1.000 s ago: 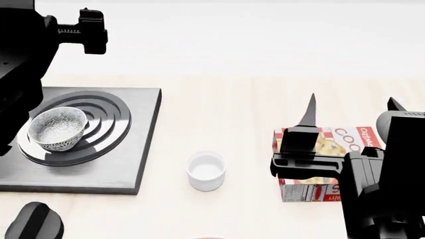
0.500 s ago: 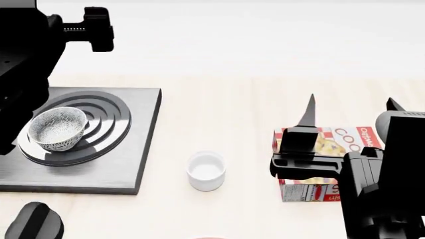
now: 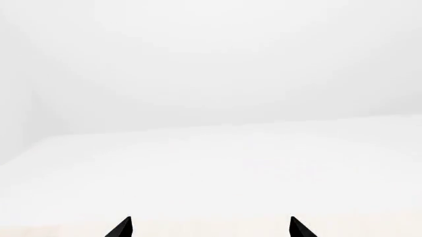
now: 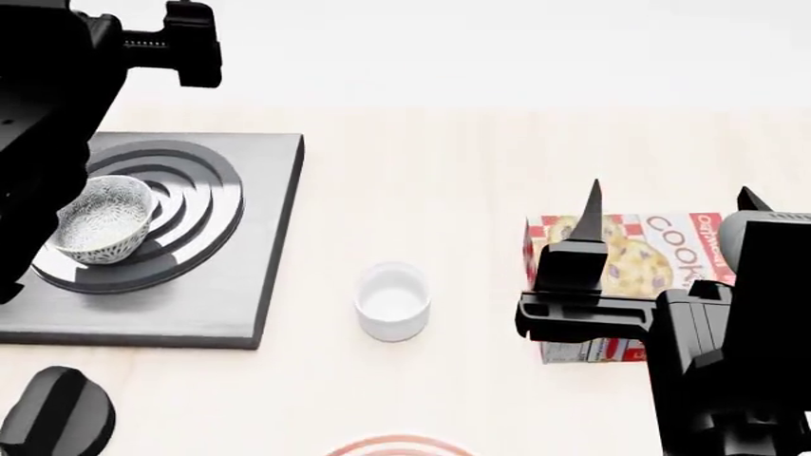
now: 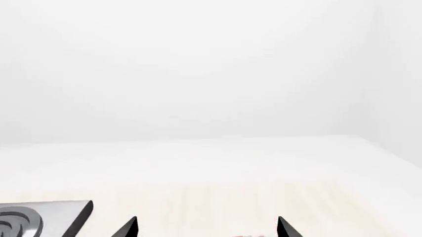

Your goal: Pick the akita bowl on the stove and place it on the plate.

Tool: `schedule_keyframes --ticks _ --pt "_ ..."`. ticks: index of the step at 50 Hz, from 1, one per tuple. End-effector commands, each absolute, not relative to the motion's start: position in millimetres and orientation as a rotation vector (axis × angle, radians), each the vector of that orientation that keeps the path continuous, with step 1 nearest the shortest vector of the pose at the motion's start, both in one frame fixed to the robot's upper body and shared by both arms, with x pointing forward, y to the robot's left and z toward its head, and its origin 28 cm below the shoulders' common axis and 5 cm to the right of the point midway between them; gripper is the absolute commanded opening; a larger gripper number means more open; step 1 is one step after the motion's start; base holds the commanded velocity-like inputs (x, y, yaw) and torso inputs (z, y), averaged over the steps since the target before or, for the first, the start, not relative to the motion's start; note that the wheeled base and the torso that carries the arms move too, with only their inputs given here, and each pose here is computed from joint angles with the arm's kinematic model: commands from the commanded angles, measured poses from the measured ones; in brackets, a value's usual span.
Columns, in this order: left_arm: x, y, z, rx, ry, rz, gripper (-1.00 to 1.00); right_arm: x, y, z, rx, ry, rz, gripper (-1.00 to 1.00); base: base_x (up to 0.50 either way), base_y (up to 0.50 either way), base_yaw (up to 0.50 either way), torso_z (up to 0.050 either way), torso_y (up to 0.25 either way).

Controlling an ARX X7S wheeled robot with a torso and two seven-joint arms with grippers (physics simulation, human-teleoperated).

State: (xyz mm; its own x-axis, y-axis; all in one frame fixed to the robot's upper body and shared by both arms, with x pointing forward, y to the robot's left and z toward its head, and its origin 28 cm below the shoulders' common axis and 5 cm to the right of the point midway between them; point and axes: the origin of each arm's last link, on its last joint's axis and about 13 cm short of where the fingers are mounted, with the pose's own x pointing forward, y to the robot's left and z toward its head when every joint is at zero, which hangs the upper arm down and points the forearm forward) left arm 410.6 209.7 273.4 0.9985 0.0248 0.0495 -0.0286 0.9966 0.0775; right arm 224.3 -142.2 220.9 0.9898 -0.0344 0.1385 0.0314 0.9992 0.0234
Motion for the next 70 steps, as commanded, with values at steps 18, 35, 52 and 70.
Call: schedule_keyframes --ticks 18,35,52,70 --pt "411 210 271 0.135 -0.075 0.016 1.0 224 -142 221 0.022 -0.136 -0.031 1.0 0.0 0.0 0.0 0.005 -0.084" --pt "410 207 268 0.122 -0.054 0.026 1.0 224 -142 221 0.023 -0.135 -0.032 1.0 0.0 0.0 0.0 0.0 -0.082" --pt "411 206 246 0.254 0.106 0.085 1.0 224 -142 221 0.024 -0.134 -0.032 1.0 0.0 0.0 0.0 0.0 -0.007" --pt "412 210 230 0.386 0.197 0.149 1.0 225 -143 220 0.024 -0.134 -0.032 1.0 0.0 0.0 0.0 0.0 0.0"
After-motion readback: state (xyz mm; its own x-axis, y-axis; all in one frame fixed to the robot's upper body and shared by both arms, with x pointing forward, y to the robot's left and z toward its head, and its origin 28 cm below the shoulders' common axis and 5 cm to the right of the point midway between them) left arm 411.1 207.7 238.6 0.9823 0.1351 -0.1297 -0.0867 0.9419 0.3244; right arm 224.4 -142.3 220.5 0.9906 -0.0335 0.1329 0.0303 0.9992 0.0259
